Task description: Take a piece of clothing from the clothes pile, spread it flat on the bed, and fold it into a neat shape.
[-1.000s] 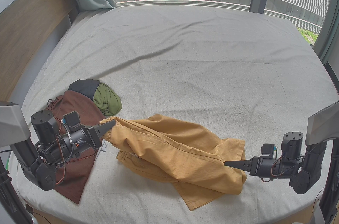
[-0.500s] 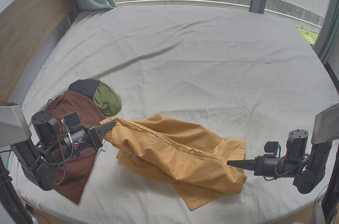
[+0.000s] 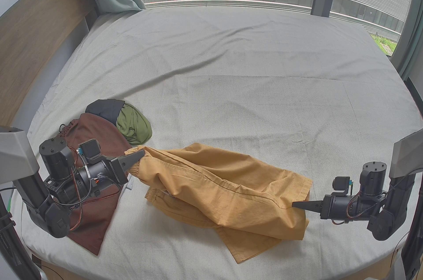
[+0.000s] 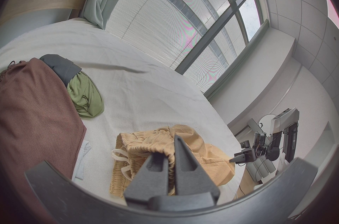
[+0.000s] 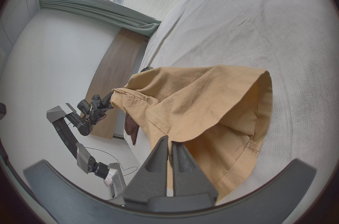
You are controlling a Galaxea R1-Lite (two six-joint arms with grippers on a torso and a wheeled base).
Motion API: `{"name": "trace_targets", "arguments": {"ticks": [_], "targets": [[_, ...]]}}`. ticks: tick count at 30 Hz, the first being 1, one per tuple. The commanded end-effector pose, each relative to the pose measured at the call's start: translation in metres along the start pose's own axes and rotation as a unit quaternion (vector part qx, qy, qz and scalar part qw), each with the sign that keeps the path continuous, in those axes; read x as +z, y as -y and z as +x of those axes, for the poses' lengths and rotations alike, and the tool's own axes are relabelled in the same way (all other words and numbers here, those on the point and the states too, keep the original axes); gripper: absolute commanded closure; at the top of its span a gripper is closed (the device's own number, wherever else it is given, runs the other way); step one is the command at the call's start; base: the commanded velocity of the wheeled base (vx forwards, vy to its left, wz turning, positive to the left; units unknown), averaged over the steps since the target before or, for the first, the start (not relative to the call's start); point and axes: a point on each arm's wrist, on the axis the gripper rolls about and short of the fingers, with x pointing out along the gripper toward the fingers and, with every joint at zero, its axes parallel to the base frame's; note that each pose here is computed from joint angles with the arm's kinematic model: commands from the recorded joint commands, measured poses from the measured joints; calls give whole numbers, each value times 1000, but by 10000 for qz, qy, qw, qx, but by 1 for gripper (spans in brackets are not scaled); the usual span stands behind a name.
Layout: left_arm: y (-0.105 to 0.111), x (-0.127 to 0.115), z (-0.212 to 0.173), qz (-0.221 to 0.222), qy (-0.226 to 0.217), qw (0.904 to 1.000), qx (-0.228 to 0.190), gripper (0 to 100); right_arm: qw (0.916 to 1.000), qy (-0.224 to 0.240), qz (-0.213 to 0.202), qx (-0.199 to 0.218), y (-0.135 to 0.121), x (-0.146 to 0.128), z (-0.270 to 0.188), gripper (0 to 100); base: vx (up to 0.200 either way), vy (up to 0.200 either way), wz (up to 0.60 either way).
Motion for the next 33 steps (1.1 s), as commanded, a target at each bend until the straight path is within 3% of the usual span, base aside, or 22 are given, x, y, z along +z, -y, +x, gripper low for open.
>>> {"name": "trace_targets", "arguments": {"ticks": [1, 6, 33], "targets": [[-2, -2, 1, -20, -38, 10000, 21, 100, 9995, 82, -96, 276, -9, 6, -17, 100, 0, 0, 0], [-2, -3, 1, -24, -44, 10000, 24, 100, 9984, 18, -115, 560, -10, 8, -26, 100, 0, 0, 0], [-3, -4, 1, -35, -62, 10000, 32, 100, 9961, 362, -481, 649, -14, 26, -30, 100, 0, 0, 0]]}}
